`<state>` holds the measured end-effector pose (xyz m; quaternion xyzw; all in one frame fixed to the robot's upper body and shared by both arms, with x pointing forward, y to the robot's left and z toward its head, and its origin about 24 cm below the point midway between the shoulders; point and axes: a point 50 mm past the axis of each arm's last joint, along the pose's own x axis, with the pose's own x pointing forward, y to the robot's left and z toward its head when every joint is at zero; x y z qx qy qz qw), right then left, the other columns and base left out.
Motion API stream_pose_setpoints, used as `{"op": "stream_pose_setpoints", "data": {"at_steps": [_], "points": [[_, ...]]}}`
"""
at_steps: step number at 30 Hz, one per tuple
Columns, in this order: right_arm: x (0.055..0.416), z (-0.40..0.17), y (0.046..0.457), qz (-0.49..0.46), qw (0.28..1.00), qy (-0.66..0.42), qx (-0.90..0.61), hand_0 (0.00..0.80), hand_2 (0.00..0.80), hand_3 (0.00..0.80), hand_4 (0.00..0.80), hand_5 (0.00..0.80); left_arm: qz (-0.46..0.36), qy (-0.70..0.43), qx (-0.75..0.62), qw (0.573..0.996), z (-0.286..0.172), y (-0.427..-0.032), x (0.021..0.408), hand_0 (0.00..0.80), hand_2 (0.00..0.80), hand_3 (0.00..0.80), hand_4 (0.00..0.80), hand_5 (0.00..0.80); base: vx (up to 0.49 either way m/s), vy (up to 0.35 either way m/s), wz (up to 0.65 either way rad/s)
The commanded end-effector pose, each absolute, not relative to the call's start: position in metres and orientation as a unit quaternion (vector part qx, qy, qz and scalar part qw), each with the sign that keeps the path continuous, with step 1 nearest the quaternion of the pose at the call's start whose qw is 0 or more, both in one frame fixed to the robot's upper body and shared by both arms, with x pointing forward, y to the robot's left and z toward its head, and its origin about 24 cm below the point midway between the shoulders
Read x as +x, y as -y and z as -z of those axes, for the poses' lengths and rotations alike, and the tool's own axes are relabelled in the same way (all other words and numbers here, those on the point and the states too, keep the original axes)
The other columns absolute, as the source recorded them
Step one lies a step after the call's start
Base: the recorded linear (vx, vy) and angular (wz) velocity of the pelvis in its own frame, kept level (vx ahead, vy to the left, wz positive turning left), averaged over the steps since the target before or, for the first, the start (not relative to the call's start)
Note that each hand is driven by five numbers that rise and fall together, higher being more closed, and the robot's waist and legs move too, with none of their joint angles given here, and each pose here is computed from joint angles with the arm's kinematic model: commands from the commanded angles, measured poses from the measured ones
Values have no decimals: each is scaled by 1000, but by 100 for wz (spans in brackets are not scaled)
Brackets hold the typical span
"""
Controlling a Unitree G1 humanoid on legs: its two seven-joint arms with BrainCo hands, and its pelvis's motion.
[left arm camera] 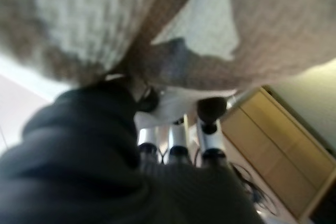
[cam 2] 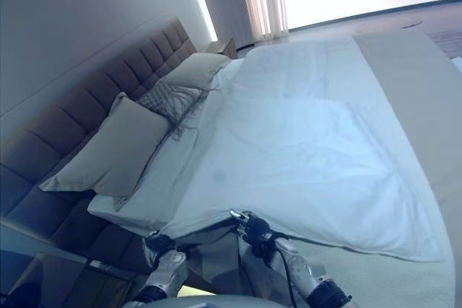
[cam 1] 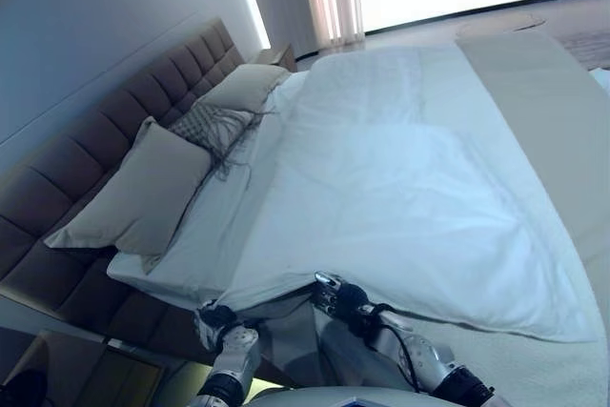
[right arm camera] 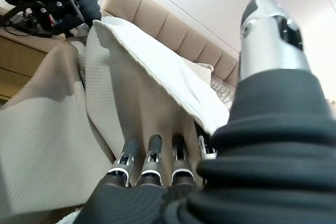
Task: Make the bed neatly
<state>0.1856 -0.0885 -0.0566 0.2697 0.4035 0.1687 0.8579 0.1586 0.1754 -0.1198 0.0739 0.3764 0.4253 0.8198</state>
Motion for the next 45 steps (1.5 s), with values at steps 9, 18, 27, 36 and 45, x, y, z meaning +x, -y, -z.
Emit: {"op": "stream_pose_setpoints", "data": {"at_steps": [9,18,27,36,45], "points": [[222,16,82,-194,869,-325,320,0,0,0,0,0,-674,-357,-14,647,106,-332,90,800,800,800,800,800,8,92,-9],[220,6,87,-208,870,-338,293,0,0,0,0,0,-711,-318,-64,624,87,-388,48,800,800,800,800,800,-11,88,-2],[219,-4,81,-196,872,-326,307,0,0,0,0,0,-676,-315,61,663,53,-428,56,800,800,800,800,800,-19,1,-1],[217,-2,82,-175,877,-317,315,0,0,0,0,0,-721,-305,-109,613,99,-369,51,800,800,800,800,800,-15,-35,5],[220,1,72,-186,870,-319,326,0,0,0,0,0,-580,-380,-59,718,120,-333,79,0,0,0,0,0,15,-41,6]]}}
